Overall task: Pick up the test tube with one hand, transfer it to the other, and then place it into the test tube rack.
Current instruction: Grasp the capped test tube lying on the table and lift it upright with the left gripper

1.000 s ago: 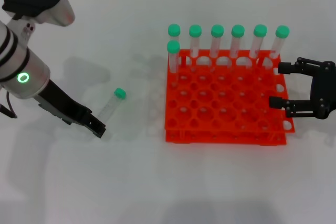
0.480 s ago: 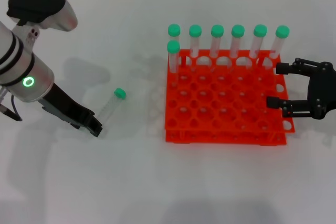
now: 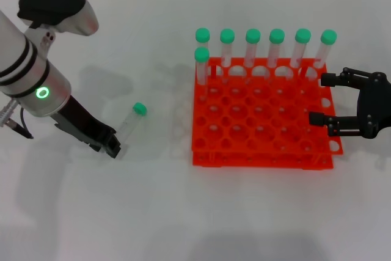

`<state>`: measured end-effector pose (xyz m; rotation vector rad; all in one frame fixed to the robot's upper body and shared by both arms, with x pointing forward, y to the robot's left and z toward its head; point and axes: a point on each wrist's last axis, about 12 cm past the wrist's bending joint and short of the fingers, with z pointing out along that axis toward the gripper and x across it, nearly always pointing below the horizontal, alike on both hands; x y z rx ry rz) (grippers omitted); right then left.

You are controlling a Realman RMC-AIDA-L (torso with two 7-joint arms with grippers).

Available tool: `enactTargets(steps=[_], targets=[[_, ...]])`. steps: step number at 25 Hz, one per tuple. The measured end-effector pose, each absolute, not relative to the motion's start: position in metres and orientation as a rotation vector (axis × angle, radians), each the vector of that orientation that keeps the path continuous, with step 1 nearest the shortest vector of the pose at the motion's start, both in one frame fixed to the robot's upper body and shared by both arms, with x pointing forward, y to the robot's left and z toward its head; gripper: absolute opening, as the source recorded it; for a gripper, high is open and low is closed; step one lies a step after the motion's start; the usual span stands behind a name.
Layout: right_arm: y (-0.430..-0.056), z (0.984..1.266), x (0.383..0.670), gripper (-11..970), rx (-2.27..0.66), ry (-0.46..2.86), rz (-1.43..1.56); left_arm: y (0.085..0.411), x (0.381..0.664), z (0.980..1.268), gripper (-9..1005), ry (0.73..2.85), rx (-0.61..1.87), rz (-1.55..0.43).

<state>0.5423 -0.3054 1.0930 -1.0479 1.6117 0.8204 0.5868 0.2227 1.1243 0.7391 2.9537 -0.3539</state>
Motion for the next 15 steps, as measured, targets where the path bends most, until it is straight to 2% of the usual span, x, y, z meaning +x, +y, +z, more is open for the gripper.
enactTargets(steps=[15], targets=[[-0.3063, 1.0923, 0.5418, 871, -1.045, 1.616, 0.817, 0.2173, 0.5909, 1.1198, 293, 2.98, 0.719, -0.239]])
